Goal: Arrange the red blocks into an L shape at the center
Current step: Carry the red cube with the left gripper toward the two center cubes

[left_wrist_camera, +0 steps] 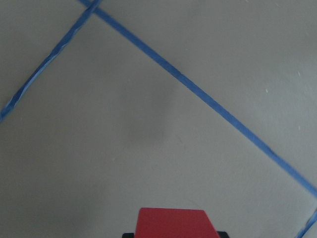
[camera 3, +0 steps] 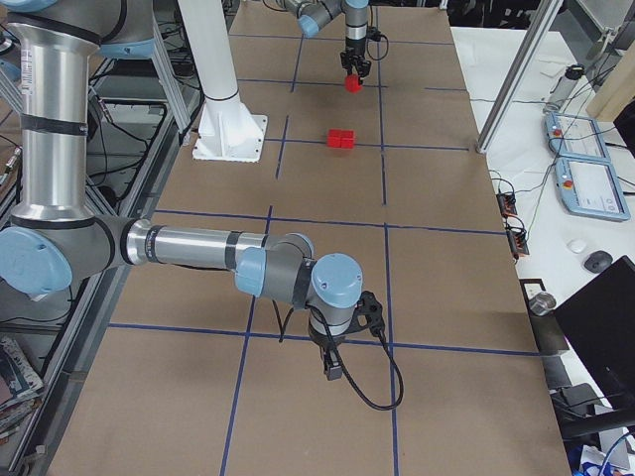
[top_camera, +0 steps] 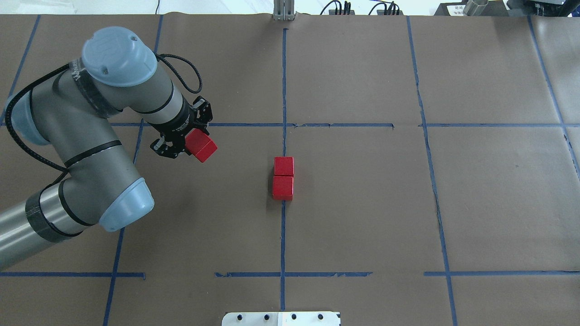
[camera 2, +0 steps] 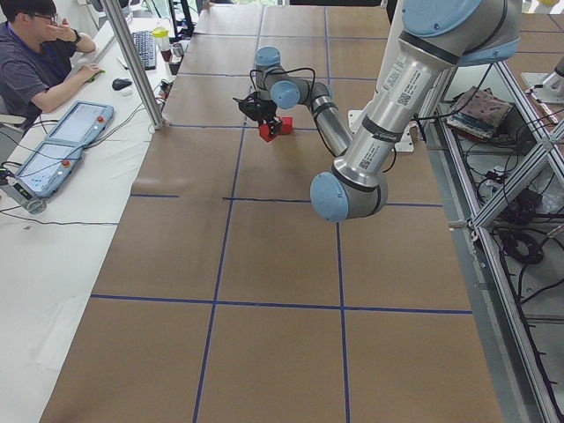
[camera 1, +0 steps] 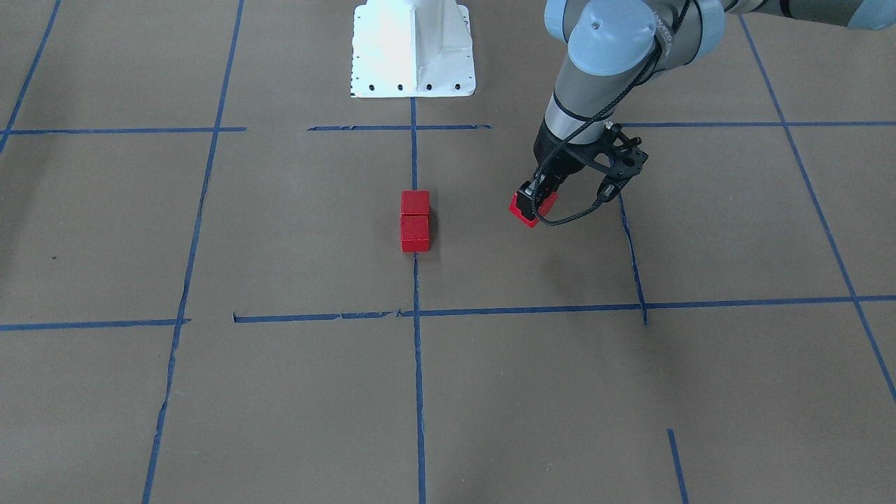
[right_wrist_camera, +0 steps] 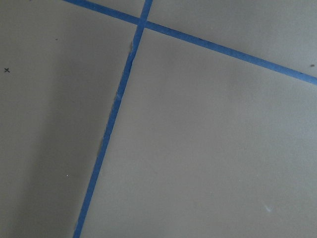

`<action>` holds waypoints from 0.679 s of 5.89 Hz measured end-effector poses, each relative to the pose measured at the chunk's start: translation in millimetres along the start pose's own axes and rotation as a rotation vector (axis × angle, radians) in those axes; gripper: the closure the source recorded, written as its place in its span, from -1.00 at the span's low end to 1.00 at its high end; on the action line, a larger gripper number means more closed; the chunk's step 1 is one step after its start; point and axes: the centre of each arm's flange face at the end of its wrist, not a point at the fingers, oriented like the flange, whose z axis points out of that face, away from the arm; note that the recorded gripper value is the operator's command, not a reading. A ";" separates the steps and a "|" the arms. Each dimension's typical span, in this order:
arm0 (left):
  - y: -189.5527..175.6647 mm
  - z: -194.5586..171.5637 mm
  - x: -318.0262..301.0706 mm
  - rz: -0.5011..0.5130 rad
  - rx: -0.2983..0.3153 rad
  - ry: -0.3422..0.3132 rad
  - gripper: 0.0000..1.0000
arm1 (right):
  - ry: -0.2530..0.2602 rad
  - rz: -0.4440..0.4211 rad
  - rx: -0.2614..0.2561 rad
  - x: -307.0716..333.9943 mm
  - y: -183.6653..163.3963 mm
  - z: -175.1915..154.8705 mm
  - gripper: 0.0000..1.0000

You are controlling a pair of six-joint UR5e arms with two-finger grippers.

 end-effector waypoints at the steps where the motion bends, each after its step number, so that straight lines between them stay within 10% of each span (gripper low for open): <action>1: 5.4 2.0 2.3 -0.222 -0.004 -0.001 0.84 | 0.001 -0.001 0.000 -0.1 0.4 0.0 -0.99; 4: 34.4 28.4 34.0 -0.682 0.009 -0.036 0.77 | 0.001 -0.003 0.000 -0.6 1.0 -0.2 -0.99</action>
